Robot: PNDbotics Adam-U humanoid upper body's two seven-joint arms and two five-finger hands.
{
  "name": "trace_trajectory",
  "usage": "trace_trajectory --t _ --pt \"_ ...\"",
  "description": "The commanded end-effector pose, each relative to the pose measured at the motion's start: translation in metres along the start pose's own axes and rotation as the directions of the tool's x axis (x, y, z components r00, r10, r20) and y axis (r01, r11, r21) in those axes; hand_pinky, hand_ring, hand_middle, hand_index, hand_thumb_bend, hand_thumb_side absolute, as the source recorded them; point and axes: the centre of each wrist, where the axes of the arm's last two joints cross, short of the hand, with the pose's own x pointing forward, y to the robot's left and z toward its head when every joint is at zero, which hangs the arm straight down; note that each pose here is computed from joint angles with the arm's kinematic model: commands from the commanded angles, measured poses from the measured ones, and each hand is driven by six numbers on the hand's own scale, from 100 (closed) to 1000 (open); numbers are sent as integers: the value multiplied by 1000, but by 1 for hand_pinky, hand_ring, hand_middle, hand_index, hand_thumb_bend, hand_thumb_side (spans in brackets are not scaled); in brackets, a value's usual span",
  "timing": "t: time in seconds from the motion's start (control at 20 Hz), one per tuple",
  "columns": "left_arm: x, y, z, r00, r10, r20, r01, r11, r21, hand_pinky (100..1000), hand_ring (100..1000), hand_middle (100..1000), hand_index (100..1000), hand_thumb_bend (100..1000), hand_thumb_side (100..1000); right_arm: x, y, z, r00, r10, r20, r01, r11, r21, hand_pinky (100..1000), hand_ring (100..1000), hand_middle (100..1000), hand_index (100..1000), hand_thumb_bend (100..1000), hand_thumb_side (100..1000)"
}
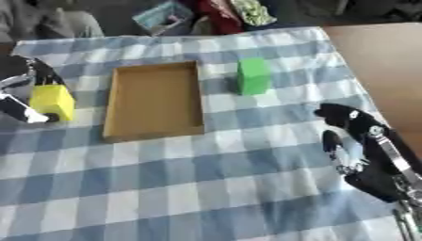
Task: Pick up objects on the table and place them in the box.
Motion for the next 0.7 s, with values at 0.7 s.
trace_trajectory --t 0.7 --pt "40 79 -37 974 -27 225 -12 985 172 578 411 373 659 446 234 4 -5 -4 1000 12 28 -13 1000 23 887 883 783 890 100 571"
